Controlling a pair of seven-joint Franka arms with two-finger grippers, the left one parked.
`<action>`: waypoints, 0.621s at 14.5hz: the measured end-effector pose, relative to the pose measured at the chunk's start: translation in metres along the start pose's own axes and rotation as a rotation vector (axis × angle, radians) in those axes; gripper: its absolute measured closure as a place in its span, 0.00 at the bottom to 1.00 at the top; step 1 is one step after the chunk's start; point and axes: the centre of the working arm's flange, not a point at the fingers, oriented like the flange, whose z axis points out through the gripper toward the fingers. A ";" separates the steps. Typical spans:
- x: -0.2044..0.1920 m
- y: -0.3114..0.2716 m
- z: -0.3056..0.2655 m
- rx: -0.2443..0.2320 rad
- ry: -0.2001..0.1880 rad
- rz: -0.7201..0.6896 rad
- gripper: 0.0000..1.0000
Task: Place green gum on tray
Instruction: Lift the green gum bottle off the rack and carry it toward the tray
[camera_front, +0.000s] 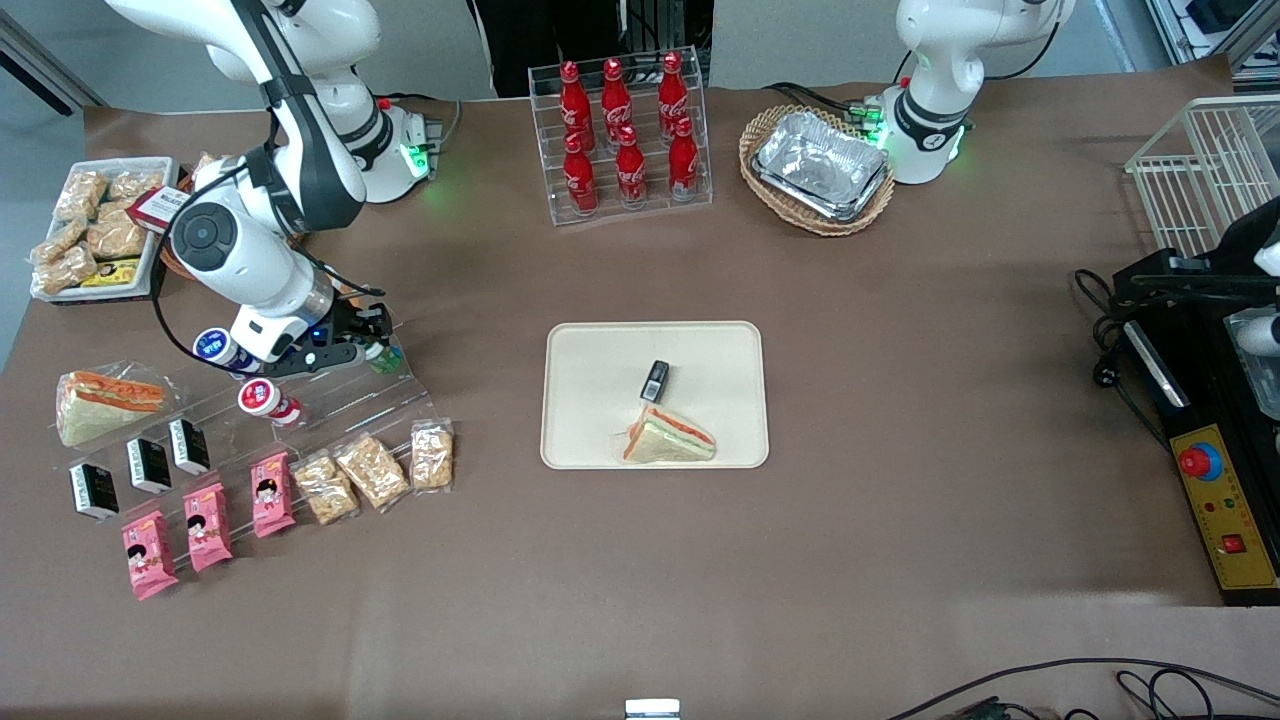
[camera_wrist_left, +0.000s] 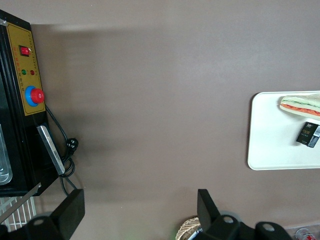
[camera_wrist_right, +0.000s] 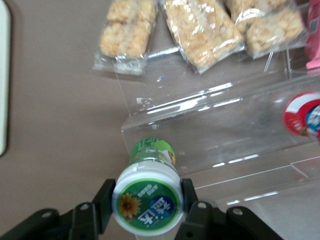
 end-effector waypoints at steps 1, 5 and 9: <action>0.007 0.000 -0.016 0.002 -0.006 -0.011 0.41; 0.037 0.002 -0.111 0.009 0.003 -0.040 0.41; 0.046 0.000 -0.184 0.011 0.004 -0.053 0.41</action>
